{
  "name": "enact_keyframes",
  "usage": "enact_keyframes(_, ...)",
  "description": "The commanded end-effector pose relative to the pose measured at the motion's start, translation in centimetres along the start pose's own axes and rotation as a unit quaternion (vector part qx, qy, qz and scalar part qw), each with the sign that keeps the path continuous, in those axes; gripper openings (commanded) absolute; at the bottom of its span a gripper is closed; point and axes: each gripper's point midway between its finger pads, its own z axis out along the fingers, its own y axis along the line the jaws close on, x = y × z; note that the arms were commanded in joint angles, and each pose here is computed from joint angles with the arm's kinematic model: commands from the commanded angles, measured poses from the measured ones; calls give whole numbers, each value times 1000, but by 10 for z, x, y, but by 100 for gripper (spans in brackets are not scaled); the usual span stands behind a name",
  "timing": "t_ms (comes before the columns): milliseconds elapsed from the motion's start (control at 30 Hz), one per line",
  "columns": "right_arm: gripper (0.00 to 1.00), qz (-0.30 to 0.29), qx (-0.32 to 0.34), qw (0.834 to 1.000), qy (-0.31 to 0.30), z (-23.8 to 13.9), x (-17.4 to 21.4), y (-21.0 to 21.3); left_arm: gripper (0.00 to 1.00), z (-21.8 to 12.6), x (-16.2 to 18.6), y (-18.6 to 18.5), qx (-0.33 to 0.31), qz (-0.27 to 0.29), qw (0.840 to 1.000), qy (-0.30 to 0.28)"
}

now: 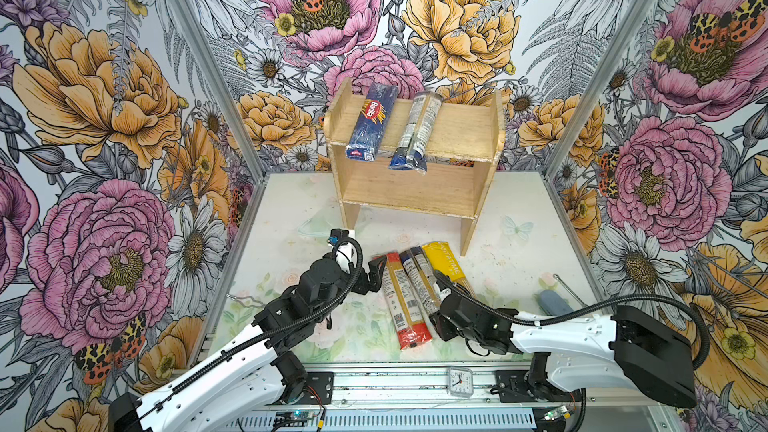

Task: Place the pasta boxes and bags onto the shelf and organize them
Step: 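Lower the right gripper onto the white-labelled spaghetti bags beside the PASTATIME bag, then close the right gripper on the white-labelled bag and lift it upright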

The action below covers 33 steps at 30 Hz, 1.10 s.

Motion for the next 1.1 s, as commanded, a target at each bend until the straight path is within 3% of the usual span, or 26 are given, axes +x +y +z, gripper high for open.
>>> enact_keyframes(0,0,21,-34,999,-4,-20,-10,7,99,-1,-4,5,-14,-8,1000,-5)
enact_keyframes(233,0,36,-75,995,-58,-62,-46,18,99,-1,-5,6,-16,-7,1000,-5)
enact_keyframes(767,0,4,-87,988,-129,-175,-126,41,99,-1,-6,7,-18,-4,1000,-6)
enact_keyframes(1067,0,7,-117,975,-189,-248,-168,56,99,-1,-6,9,-20,-2,1000,-3)
